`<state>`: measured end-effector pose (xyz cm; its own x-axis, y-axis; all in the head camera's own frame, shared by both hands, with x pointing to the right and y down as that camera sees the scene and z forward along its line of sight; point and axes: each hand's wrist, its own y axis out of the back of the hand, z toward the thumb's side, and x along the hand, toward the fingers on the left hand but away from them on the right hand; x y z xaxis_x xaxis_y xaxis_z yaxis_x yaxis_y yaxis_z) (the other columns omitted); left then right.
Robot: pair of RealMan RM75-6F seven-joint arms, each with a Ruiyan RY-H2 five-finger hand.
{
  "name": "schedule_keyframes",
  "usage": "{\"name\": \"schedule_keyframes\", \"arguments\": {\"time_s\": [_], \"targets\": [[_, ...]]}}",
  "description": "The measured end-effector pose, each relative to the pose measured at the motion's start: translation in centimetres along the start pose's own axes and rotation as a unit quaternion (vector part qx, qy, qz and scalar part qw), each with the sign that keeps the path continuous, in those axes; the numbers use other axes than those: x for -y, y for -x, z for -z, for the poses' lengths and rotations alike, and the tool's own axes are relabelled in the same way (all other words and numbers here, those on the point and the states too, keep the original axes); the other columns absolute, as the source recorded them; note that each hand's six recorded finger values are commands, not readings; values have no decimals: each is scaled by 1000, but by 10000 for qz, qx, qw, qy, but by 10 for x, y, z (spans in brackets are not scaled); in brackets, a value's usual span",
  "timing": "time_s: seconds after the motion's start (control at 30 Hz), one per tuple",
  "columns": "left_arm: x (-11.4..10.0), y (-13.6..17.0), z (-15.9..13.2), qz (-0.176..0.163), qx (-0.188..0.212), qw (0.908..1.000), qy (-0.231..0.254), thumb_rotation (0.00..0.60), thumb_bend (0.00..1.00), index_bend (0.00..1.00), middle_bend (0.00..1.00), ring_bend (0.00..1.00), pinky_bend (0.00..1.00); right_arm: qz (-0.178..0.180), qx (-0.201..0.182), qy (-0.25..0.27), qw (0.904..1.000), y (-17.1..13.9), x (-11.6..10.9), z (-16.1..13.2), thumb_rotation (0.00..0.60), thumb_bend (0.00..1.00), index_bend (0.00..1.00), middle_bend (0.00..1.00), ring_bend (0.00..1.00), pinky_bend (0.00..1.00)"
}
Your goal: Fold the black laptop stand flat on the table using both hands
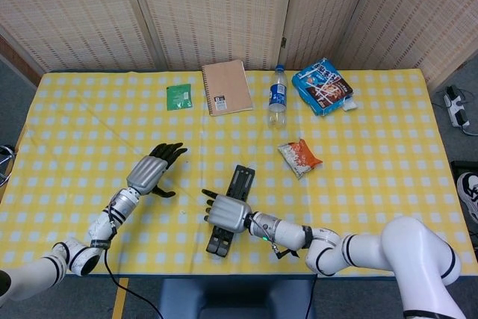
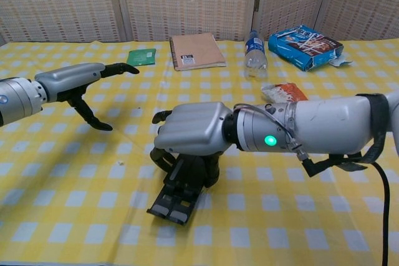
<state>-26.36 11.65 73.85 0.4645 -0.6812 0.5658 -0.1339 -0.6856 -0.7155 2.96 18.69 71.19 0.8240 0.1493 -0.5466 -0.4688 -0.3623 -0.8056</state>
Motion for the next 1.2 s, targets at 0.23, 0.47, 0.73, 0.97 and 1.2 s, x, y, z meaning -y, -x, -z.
{"name": "schedule_keyframes", "arguments": {"time_s": [0.23, 0.47, 0.73, 0.97, 1.2], "targets": [[-2, 1, 1, -14, -13, 10000, -5, 600, 143, 16, 43, 0, 0, 219, -97, 109, 9997, -3, -7, -4, 600, 157, 610, 517, 366, 101], [-6, 3, 3, -61, -39, 10000, -44, 600, 143, 16, 43, 0, 0, 234, -172, 87, 9995, -1, -5, -8, 600, 158, 275, 250, 196, 50], [-16, 12, 9, -207, -113, 9996, -134, 600, 147, 16, 43, 0, 0, 234, 34, 150, 9996, -16, -9, -5, 600, 157, 0, 0, 9, 0], [-29, 26, 23, -445, -370, 9980, -243, 600, 192, 61, 43, 0, 0, 726, 820, 410, 9931, -66, -21, 22, 600, 158, 0, 118, 128, 9], [-48, 56, 48, -839, -835, 9913, -569, 600, 208, 126, 43, 0, 0, 1032, 2259, 679, 9663, -166, -13, 62, 600, 157, 76, 171, 172, 37]]}}
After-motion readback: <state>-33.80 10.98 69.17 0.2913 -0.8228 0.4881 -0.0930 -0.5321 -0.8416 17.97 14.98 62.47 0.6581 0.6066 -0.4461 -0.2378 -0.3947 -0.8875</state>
